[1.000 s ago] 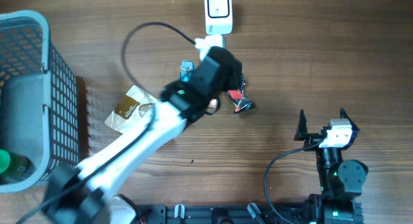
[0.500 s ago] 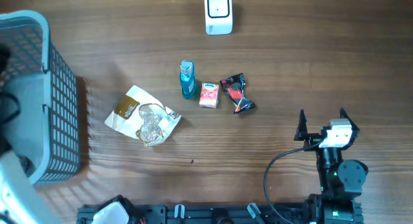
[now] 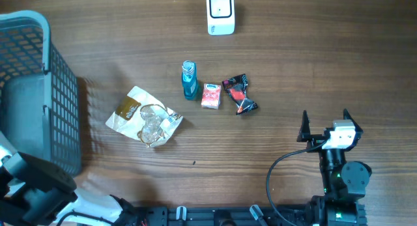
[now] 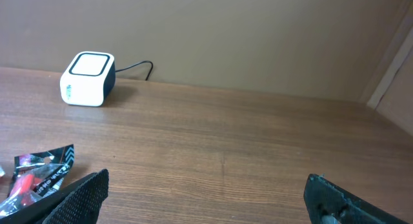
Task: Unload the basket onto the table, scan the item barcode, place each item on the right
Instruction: 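Reach the left gripper into the basket and grasp the green-lidded jar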
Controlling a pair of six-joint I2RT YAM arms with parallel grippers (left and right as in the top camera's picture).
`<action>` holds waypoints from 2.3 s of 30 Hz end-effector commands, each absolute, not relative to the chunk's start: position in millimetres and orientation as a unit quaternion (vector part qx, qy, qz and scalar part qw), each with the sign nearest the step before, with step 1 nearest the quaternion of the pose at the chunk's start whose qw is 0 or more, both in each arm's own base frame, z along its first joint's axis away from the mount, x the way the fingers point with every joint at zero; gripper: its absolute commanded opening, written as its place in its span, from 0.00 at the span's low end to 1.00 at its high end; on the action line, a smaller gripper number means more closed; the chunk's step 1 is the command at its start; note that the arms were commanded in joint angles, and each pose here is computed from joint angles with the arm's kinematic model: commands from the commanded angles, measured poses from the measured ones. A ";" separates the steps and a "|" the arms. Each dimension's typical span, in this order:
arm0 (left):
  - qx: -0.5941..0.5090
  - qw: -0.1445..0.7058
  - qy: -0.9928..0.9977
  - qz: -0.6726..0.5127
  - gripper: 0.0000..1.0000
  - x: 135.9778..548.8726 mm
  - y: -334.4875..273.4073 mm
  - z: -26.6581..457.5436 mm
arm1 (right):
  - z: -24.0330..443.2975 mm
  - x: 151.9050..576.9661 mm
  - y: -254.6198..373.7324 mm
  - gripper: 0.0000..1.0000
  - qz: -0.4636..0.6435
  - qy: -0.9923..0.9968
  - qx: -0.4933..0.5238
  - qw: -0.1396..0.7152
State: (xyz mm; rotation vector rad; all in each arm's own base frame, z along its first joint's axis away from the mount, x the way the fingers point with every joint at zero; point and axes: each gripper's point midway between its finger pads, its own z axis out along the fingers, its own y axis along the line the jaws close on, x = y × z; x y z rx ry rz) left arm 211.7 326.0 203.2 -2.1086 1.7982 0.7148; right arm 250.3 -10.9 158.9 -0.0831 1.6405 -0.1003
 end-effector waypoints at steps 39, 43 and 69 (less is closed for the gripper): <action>-0.740 0.100 0.648 0.150 0.86 181.7 347.4 74.0 | 160.2 250.3 -7.4 1.00 -0.032 0.729 -0.037 0.683; -0.699 0.129 0.699 0.081 0.89 217.7 336.7 71.7 | 160.1 250.3 -7.4 1.00 -0.032 0.729 -0.037 0.683; -0.668 0.197 0.700 0.157 0.95 265.0 360.1 67.2 | 160.1 250.3 -7.4 1.00 -0.032 0.729 -0.037 0.683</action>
